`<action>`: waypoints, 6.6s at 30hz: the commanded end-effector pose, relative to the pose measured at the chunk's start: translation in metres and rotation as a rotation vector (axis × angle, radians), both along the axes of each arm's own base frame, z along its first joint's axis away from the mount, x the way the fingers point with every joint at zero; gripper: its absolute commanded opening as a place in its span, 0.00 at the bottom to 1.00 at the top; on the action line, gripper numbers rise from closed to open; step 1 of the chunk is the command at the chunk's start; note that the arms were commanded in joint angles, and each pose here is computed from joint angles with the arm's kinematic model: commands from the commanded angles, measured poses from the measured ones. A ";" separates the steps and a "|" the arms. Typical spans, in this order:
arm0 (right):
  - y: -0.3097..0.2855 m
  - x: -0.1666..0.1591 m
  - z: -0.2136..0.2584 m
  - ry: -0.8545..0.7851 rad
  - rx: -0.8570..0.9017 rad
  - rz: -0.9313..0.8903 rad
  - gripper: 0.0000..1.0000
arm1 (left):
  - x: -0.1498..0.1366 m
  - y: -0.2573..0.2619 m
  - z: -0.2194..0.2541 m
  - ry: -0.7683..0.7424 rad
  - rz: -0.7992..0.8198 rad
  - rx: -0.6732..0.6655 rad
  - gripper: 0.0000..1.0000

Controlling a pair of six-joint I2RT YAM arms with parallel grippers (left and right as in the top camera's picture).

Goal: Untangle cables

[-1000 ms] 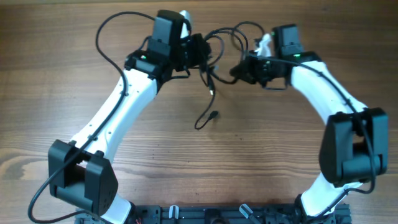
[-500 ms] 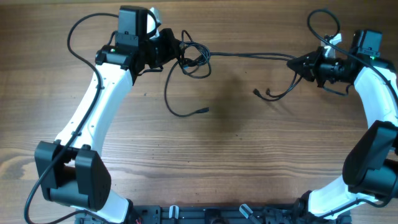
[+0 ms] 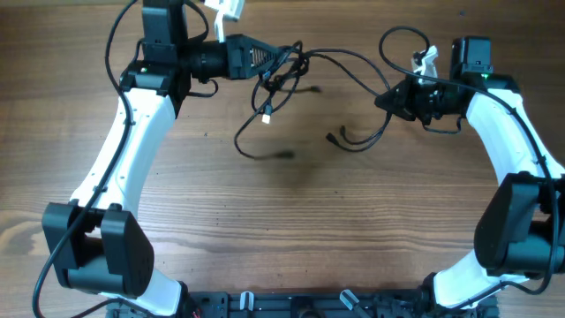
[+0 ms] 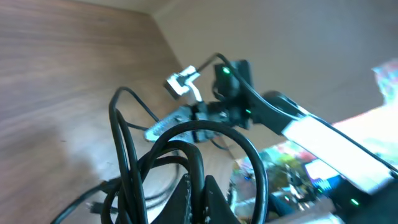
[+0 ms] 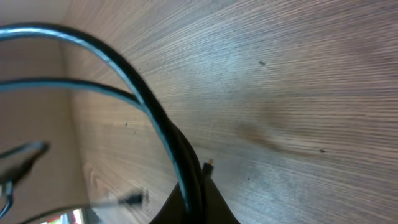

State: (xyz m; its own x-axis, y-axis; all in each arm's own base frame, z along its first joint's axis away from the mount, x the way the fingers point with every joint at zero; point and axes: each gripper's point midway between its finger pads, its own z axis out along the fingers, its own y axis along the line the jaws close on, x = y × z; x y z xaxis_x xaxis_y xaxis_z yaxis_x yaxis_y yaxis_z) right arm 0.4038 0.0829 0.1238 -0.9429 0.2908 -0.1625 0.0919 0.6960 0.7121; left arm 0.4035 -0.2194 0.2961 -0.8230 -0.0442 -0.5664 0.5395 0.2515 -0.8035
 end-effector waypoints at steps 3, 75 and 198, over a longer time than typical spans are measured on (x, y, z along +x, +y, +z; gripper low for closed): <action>-0.009 0.000 -0.001 -0.004 -0.070 -0.023 0.11 | -0.027 -0.013 0.026 -0.053 -0.122 -0.057 0.04; -0.080 0.006 0.127 -0.219 0.153 -0.241 0.04 | 0.013 0.010 -0.100 0.181 0.558 0.631 0.04; 0.069 -0.008 0.121 -0.264 0.174 0.182 0.31 | 0.013 -0.059 -0.017 1.422 0.652 -0.318 0.04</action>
